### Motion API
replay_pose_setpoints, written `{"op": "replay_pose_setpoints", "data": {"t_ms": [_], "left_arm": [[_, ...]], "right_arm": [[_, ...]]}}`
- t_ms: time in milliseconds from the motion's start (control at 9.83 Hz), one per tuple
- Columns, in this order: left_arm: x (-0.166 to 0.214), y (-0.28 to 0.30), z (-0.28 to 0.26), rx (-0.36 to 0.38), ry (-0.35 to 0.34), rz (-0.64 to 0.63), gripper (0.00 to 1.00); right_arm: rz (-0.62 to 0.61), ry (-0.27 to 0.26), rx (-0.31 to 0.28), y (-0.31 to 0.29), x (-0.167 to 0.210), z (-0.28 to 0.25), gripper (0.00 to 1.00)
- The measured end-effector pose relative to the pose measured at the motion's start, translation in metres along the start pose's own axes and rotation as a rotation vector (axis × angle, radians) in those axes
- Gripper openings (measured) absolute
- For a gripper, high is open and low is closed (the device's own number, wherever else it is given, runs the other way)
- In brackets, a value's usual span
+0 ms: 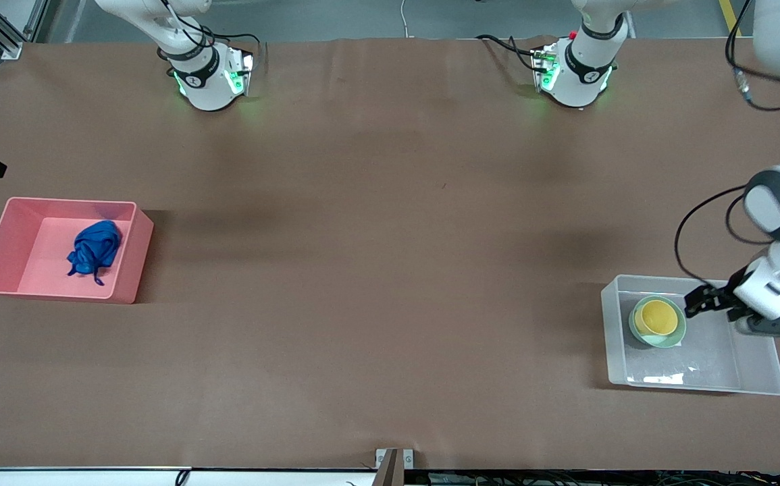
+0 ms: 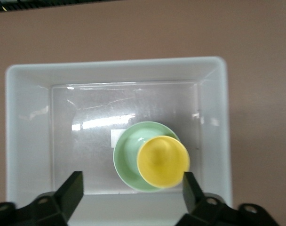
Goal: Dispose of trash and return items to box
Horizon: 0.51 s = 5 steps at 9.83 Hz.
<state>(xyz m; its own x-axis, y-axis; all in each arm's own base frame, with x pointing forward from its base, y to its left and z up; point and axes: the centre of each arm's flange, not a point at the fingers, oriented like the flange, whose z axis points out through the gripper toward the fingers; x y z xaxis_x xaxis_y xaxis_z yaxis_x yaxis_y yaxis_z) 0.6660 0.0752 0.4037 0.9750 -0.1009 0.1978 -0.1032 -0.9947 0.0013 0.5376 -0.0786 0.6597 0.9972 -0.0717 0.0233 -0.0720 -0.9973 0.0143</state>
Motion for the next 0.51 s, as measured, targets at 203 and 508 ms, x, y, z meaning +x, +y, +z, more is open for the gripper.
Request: {"op": "replay_pose_setpoints", "data": {"t_ms": [203,508], "left_arm": [[-0.020,0.038,-0.073,-0.022,-0.021,-0.025,1.00],[-0.070,0.101,-0.129,-0.025,-0.044,-0.005,1.00]], "right_arm": [[-0.001,-0.001,0.000,0.000,0.000,0.000,1.00],[0.000,-0.002,0.000,0.000,0.000,0.000,1.00]]}}
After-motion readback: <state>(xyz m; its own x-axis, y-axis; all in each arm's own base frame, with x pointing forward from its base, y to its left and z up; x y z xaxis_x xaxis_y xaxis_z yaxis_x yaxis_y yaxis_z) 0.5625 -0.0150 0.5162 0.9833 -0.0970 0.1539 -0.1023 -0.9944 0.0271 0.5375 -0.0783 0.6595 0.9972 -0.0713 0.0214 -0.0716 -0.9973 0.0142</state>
